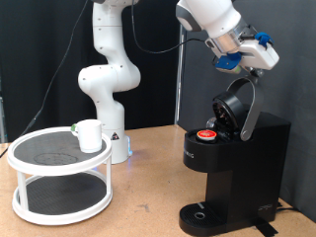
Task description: Make a cup of coffee with the keurig machine
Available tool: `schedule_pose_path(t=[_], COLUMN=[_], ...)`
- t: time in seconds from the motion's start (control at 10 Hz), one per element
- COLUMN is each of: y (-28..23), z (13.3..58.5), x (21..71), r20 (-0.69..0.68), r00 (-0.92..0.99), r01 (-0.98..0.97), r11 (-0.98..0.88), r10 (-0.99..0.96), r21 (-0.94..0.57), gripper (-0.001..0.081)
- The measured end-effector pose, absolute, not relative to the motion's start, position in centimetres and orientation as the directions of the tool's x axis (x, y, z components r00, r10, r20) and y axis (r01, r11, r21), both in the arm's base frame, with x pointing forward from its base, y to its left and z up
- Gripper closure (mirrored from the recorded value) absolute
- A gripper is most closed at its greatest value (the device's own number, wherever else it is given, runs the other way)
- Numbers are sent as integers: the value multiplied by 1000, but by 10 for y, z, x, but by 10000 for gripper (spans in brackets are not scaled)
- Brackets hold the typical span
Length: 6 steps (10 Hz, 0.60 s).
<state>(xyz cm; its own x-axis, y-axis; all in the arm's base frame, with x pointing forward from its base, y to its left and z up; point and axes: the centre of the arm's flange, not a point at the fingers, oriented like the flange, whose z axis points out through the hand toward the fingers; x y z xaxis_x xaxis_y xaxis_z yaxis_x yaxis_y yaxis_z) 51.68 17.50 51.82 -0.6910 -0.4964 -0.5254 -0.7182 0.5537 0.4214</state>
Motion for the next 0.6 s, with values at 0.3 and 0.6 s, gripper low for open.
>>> schedule_pose_path(t=[0.3,0.6], y=[169,156], z=[515,518], x=[517,517], r20=[-514,-515], r00=[-700,-701], r01=[-710,-709], r11=[555,562], r10=[-495,-493], r21=[433,427], gripper=[806,806])
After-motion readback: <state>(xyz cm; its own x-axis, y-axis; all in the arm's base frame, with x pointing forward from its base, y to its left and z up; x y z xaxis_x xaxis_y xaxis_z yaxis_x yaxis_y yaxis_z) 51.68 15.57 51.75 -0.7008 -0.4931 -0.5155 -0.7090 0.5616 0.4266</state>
